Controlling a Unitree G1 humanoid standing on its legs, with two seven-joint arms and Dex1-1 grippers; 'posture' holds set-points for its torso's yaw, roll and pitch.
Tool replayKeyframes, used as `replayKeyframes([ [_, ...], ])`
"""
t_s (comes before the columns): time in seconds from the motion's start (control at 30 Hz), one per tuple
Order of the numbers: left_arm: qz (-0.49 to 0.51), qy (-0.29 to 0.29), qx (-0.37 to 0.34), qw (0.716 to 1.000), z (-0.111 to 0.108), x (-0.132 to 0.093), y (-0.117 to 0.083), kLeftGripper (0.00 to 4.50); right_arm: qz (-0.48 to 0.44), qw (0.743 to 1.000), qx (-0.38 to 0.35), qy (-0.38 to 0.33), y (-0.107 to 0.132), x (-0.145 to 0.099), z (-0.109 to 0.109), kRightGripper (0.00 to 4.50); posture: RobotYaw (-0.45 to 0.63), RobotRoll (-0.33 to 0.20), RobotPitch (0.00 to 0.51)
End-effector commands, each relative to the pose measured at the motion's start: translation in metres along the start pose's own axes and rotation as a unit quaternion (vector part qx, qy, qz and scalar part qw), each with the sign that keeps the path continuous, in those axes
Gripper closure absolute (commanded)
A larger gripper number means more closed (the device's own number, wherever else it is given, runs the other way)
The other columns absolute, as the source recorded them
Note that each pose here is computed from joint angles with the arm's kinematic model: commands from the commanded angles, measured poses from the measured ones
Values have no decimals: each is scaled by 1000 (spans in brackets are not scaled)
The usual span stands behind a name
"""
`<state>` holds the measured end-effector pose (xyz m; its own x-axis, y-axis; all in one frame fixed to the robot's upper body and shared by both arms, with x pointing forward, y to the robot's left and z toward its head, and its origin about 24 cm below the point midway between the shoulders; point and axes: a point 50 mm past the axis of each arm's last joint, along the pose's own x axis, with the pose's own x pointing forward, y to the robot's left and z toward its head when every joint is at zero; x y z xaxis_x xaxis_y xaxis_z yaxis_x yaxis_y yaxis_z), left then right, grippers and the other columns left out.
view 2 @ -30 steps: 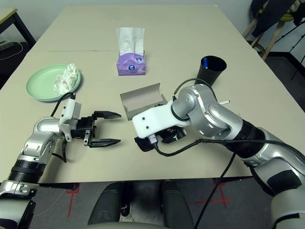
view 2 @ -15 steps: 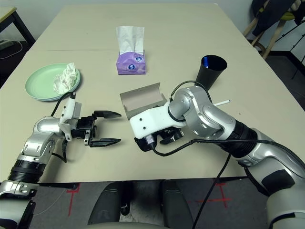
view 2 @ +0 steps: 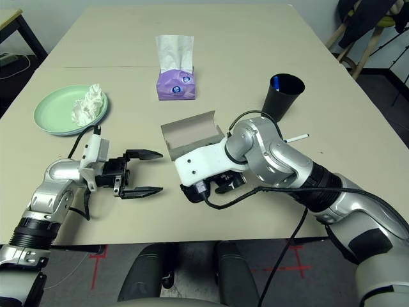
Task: Organize and tidy the items on the table.
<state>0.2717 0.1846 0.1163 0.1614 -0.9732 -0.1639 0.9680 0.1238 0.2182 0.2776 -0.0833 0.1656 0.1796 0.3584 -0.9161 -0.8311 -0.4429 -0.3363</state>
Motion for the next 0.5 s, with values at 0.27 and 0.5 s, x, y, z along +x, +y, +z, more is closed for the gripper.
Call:
replayKeyframes([
  [0.27, -6, -2, 5, 1000, 4, 1, -2, 0, 13, 1000, -10, -4, 2, 2, 1, 4071, 136, 0, 154],
  [0.5, -3, -2, 3, 1000, 5, 1, 0, 0, 0, 1000, -21, -7, -1, -12, 0, 4071, 127, 0, 146],
])
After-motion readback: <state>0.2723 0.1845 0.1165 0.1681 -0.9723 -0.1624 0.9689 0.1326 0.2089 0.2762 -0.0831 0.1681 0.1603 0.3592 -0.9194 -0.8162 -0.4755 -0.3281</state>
